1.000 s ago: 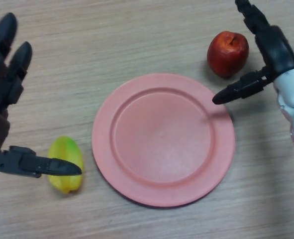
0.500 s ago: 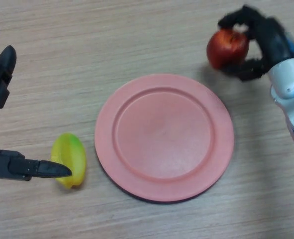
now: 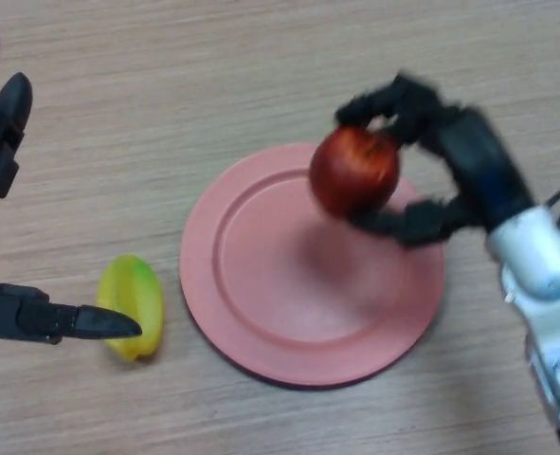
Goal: Pick up the red apple and place it on the plate
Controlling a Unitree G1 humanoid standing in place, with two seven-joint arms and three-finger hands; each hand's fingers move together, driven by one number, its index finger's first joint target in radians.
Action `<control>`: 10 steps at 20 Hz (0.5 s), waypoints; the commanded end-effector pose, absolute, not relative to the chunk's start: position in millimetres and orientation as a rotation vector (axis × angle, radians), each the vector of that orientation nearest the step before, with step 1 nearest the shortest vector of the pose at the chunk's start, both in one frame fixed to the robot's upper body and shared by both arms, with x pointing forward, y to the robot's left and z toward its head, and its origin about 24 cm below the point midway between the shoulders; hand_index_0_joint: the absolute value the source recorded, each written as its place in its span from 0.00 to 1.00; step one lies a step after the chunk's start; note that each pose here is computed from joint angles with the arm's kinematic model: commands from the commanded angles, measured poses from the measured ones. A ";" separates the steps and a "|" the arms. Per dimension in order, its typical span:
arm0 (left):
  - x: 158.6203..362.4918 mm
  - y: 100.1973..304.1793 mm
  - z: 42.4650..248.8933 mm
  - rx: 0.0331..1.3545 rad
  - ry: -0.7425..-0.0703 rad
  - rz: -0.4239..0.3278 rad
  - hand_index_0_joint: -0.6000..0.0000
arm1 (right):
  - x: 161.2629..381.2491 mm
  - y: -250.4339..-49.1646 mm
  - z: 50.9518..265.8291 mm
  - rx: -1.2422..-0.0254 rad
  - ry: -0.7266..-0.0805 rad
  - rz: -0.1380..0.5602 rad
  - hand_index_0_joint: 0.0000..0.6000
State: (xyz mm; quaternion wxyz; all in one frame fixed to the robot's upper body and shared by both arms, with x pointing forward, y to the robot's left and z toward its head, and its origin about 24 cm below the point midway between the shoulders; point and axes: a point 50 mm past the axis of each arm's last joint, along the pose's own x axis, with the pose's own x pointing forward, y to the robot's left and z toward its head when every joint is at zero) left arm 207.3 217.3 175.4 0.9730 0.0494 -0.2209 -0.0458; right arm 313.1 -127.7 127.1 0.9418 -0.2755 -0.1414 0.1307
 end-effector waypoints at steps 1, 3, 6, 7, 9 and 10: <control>191.6 217.4 203.0 0.172 -0.627 -0.088 1.00 | 304.9 -128.4 152.0 -0.595 -0.493 0.221 1.00; 186.9 213.4 204.3 0.175 -0.632 -0.107 1.00 | 299.7 -126.0 141.0 -0.566 -0.435 0.238 1.00; 183.8 213.7 204.0 0.200 -0.644 -0.111 1.00 | 292.7 -124.9 134.2 -0.479 -0.315 0.223 1.00; 183.7 213.9 204.2 0.202 -0.644 -0.111 1.00 | 292.6 -124.8 134.9 -0.476 -0.315 0.223 0.92; 183.0 215.7 205.5 0.210 -0.650 -0.107 1.00 | 292.1 -125.3 141.8 -0.456 -0.315 0.225 0.50; 182.8 217.6 206.7 0.217 -0.653 -0.102 1.00 | 291.4 -126.9 152.7 -0.410 -0.312 0.228 0.25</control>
